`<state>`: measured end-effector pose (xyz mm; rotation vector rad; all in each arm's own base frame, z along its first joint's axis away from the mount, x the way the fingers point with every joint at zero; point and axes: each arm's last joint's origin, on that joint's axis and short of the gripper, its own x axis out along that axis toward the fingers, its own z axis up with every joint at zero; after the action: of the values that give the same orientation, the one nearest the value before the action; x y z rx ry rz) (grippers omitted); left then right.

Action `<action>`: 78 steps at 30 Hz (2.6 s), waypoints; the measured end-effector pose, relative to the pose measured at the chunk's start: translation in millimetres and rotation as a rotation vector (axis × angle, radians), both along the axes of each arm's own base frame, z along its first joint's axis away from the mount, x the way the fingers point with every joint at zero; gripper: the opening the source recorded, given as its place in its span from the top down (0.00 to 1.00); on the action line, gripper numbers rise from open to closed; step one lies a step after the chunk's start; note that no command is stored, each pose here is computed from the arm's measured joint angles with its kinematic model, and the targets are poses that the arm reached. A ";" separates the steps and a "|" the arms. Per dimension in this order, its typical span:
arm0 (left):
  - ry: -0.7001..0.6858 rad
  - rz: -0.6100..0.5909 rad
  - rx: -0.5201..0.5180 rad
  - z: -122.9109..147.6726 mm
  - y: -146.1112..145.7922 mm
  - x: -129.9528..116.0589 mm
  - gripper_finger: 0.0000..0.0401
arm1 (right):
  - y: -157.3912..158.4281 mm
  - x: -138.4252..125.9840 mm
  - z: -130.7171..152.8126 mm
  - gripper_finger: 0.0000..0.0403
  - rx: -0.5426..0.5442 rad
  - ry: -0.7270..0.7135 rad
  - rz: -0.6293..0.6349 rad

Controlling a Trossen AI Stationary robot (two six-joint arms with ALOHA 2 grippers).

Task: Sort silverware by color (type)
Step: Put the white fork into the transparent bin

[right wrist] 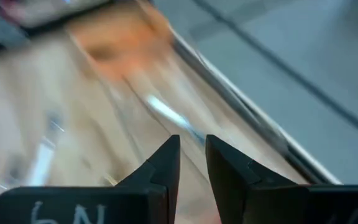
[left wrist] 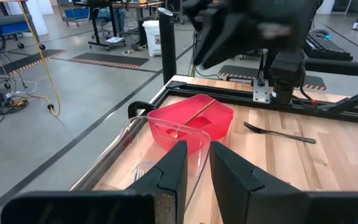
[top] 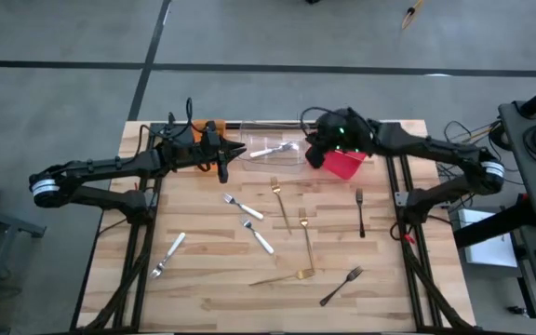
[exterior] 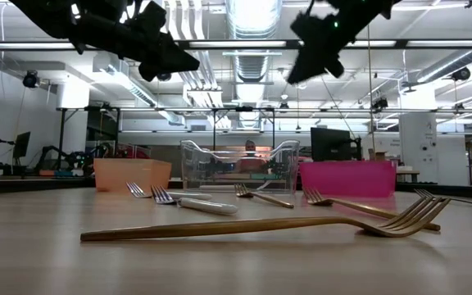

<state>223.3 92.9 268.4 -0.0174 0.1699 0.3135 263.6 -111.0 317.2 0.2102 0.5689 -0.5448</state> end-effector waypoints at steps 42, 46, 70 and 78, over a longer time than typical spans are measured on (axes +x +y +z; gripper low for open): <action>0.398 -0.155 -0.435 -77.2 -82.5 61.0 0.87 | 109.6 -24.3 -29.2 0.84 -0.319 -0.147 0.461; 0.629 -0.143 -0.396 -90.8 -82.1 63.3 0.87 | 109.6 -24.6 -35.1 0.84 -0.317 -0.125 0.466; 0.987 -0.286 -0.119 -129.5 -79.6 101.8 0.70 | 109.4 -23.0 -31.7 0.84 -0.467 -0.076 0.539; 0.998 -0.259 -0.052 -125.2 -77.6 99.9 0.56 | 107.2 -23.2 -30.3 0.84 -0.507 -0.068 0.548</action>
<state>323.2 15.2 143.2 0.1123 1.1611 0.0334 240.4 -3.8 287.0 -0.3997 0.3823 -0.1338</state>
